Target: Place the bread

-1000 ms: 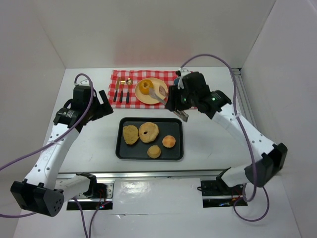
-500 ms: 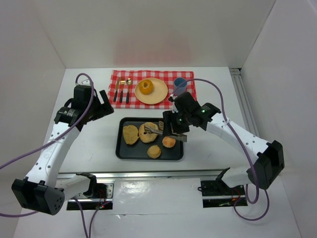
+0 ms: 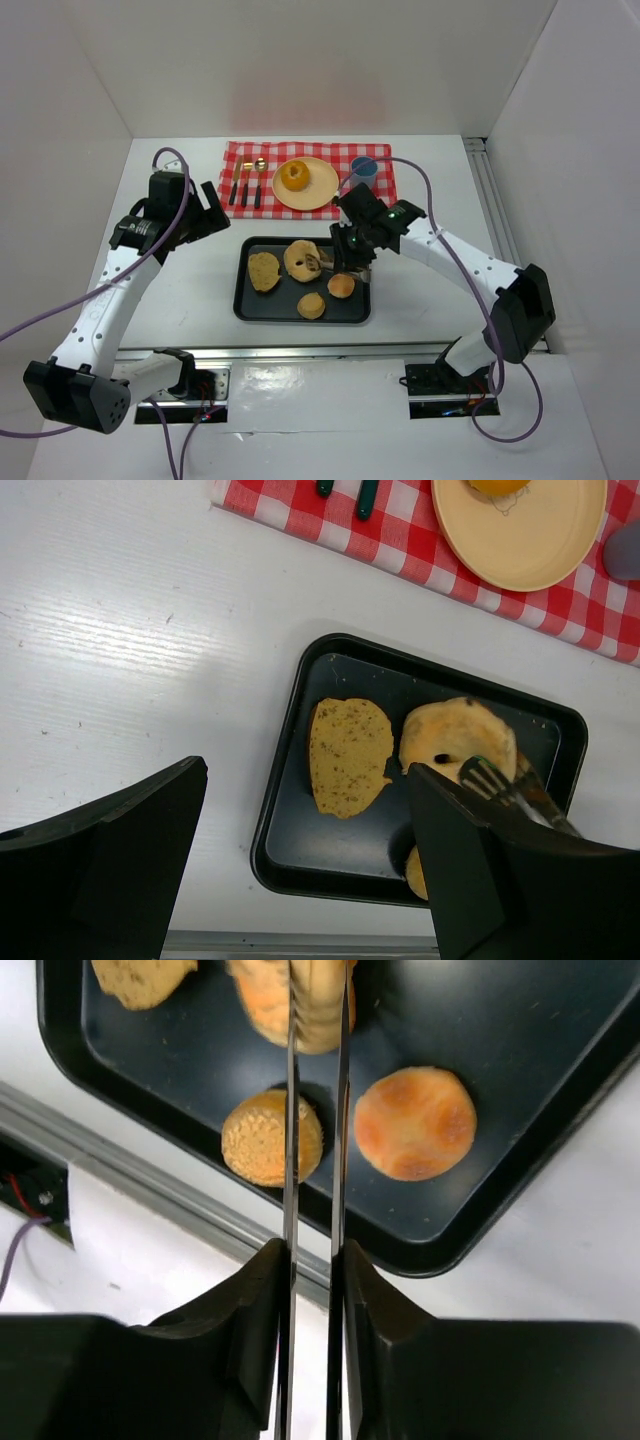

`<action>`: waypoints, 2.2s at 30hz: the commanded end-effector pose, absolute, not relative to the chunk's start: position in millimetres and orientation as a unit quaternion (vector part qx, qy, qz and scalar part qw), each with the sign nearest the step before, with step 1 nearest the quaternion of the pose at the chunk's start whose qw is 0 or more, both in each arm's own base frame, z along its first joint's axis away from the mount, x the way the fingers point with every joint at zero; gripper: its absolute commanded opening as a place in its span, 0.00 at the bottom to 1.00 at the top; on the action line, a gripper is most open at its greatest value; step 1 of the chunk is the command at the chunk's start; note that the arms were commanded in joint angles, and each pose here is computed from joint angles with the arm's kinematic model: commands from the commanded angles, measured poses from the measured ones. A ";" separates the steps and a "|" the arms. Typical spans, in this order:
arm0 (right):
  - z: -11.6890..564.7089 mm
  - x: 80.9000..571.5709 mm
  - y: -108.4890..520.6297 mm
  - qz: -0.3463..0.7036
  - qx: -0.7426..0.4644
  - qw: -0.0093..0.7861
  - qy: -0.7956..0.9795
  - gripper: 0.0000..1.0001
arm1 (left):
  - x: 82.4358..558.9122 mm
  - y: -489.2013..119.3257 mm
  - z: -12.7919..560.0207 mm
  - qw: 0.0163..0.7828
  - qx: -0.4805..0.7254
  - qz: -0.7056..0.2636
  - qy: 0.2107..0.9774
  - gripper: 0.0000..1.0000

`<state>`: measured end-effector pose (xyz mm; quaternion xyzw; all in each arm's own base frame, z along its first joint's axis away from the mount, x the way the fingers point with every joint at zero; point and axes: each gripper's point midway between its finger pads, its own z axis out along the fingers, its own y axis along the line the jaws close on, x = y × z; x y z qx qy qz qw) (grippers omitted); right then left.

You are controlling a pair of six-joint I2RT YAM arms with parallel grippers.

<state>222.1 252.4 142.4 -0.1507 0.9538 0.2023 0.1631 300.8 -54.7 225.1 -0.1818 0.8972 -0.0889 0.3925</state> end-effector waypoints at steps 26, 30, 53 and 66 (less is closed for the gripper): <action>217.5 439.7 259.4 0.196 -0.080 0.371 0.904 0.59 | 307.6 -59.1 235.6 0.409 -0.173 -0.107 0.889 0.94; 246.9 436.0 253.5 0.198 -0.075 0.398 0.893 0.59 | 307.4 -61.1 235.7 0.407 -0.176 -0.113 0.889 0.94; 296.7 411.6 100.4 0.070 0.056 0.466 0.880 0.64 | 317.4 -68.6 240.3 0.405 -0.174 -0.135 0.888 0.94; 229.7 402.7 -0.8 -0.036 0.151 0.436 0.886 0.66 | 326.9 -71.7 243.1 0.402 -0.172 -0.145 0.887 0.94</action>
